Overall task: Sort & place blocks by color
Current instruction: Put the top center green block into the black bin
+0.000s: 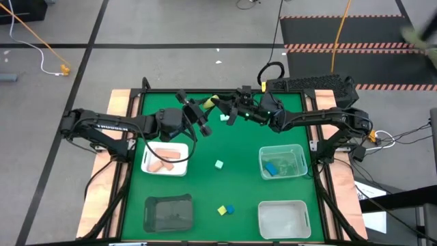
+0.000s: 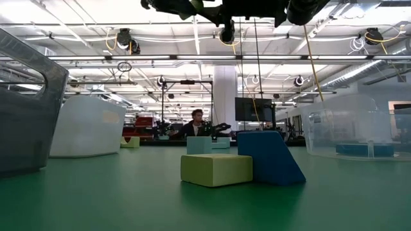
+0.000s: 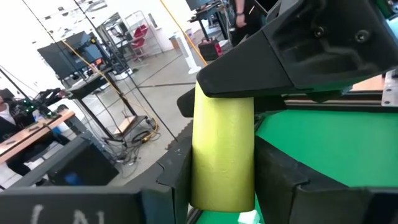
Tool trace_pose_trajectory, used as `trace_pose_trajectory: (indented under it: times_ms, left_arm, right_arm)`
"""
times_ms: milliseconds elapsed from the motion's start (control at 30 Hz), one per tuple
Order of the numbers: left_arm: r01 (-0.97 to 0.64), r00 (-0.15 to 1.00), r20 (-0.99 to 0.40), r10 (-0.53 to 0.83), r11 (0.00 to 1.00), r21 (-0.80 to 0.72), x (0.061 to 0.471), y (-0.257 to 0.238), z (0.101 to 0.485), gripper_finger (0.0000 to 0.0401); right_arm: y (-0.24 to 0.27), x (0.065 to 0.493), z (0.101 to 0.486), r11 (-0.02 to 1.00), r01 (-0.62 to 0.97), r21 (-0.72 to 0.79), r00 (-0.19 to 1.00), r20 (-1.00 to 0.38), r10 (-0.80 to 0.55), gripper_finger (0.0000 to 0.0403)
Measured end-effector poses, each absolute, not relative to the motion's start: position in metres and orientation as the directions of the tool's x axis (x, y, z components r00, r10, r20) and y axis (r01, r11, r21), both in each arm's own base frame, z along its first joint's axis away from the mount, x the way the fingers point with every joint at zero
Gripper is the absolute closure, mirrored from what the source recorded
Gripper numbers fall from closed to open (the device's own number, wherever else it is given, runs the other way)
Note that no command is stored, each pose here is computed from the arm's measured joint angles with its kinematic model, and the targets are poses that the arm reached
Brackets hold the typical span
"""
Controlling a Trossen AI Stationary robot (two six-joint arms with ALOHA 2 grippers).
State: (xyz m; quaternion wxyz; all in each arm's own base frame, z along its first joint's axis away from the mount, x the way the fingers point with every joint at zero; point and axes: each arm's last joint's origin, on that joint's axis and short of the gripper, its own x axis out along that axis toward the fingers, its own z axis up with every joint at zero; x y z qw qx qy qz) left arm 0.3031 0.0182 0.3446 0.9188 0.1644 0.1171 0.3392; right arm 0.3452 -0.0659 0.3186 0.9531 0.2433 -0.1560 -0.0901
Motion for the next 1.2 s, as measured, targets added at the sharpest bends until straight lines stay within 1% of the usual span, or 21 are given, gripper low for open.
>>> trace_pose_trajectory:
  times_ms: [200,233,300,400,467,533,600,667,800,900,967,1033,1100,1200]
  left_arm:
    - [-0.585,0.745,-0.102,0.659,0.719,0.376,0.303,0.016,0.345,0.0270]
    - [-0.584,0.746,-0.102,0.658,0.720,0.375,0.303,0.015,0.345,0.0270]
    - [-0.587,0.749,-0.096,0.656,0.723,0.363,0.303,0.014,0.345,0.0270]
    - [-0.590,0.751,-0.091,0.653,0.727,0.351,0.303,0.012,0.346,0.0270]
    - [-0.590,0.751,-0.094,0.653,0.729,0.346,0.303,0.011,0.346,0.0270]
    - [-0.597,0.749,-0.094,0.656,0.730,0.334,0.303,0.009,0.346,0.0270]
    - [-0.600,0.747,-0.105,0.656,0.734,0.319,0.303,0.009,0.344,0.0270]
    - [-0.603,0.743,-0.130,0.657,0.741,0.294,0.302,0.009,0.341,0.0270]
    - [-0.605,0.743,-0.219,0.633,0.774,0.186,0.295,0.005,0.335,0.0270]
    - [-0.535,0.785,-0.349,0.512,0.844,0.036,0.280,-0.009,0.330,0.0270]
    - [-0.504,0.795,-0.442,0.415,0.858,-0.101,0.267,-0.019,0.328,0.0270]
    - [-0.489,0.794,-0.524,0.309,0.836,-0.249,0.254,-0.029,0.326,0.0270]
    - [-0.445,0.783,-0.599,0.164,0.822,-0.356,0.241,-0.041,0.325,0.0270]
    - [-0.359,0.760,-0.646,-0.078,0.777,-0.517,0.231,-0.067,0.324,0.0270]
  right_arm:
    - [-0.066,0.345,0.319,0.866,0.095,0.491,0.935,0.254,-0.247,0.0295]
    - [-0.066,0.345,0.319,0.866,0.095,0.491,0.935,0.254,-0.247,0.0287]
    - [-0.068,0.345,0.319,0.868,0.095,0.487,0.936,0.253,-0.244,0.0245]
    - [-0.072,0.344,0.319,0.869,0.097,0.484,0.936,0.252,-0.244,0.0157]
    - [-0.074,0.340,0.321,0.879,0.065,0.472,0.950,0.242,-0.200,0.0104]
    - [-0.077,0.335,0.324,0.881,0.060,0.469,0.963,0.207,-0.175,0.0064]
    - [-0.080,0.327,0.326,0.873,0.104,0.476,0.975,0.122,-0.183,0.0035]
    - [-0.081,0.315,0.328,0.870,0.162,0.465,0.980,0.031,-0.198,0.0017]
    - [-0.078,0.288,0.335,0.871,0.246,0.426,0.969,-0.127,-0.211,0.0006]
    - [-0.073,0.270,0.334,0.861,0.299,0.412,0.944,-0.261,-0.203,0.0009]
    - [-0.068,0.260,0.332,0.855,0.323,0.406,0.923,-0.333,-0.191,0.0010]
    - [-0.065,0.252,0.331,0.851,0.341,0.400,0.905,-0.383,-0.183,0.0010]
    - [-0.063,0.245,0.331,0.847,0.356,0.395,0.890,-0.419,-0.179,0.0010]
    - [-0.063,0.242,0.331,0.845,0.362,0.394,0.885,-0.431,-0.178,0.0010]
